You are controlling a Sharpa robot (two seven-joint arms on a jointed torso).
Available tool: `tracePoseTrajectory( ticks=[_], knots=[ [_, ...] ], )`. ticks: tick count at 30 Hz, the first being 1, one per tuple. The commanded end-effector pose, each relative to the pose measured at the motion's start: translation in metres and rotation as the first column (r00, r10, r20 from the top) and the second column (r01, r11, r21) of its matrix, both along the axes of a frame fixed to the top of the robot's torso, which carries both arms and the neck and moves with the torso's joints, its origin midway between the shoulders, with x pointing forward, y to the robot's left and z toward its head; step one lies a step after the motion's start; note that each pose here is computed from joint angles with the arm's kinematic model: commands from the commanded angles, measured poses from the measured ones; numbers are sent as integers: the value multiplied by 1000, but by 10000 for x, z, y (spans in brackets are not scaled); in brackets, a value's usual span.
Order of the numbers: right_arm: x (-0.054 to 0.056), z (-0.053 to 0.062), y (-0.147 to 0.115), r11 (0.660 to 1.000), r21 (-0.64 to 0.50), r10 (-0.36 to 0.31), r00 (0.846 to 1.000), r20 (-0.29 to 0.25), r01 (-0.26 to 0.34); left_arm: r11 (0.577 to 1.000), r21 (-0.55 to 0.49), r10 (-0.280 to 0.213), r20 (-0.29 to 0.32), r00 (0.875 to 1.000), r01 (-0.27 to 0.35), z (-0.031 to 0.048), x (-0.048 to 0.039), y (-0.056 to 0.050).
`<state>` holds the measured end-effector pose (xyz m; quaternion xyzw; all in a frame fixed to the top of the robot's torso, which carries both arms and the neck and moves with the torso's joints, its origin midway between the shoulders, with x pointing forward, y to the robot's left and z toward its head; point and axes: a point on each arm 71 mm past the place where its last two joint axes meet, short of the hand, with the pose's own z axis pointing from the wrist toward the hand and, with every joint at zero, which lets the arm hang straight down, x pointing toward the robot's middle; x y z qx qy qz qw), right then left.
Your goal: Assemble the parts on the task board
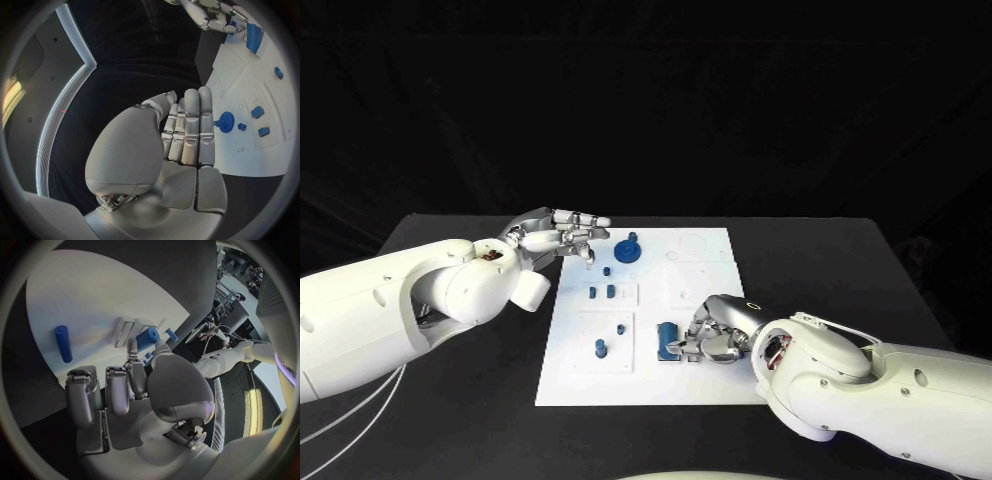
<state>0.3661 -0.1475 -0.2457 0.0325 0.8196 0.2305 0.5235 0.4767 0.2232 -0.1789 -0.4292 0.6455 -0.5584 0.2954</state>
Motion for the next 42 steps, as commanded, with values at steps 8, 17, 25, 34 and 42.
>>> tracePoseTrajectory(
  ticks=[8, 17, 25, 34, 42],
  knots=[
    [27, -72, 36, 999, -35, 17, 1000, -13, -18, 1000, -11, -18, -2, 1000, 18, 4, -9, -24],
    [41, -97, 33, 999, -49, 23, 1000, -17, -23, 1000, -9, -17, -5, 1000, 17, 2, -11, -14],
    [36, -68, 11, 999, -32, 15, 1000, 12, -15, 1000, -8, -16, -5, 1000, 16, 2, -11, -10],
    [57, 41, -257, 996, 68, -50, 999, 14, 49, 1000, -7, -14, -6, 1000, 14, -4, -6, -5],
    [89, 136, -622, 997, 18, -77, 996, 45, 76, 1000, -6, -14, -7, 1000, 14, -16, -7, -10]
  ],
)
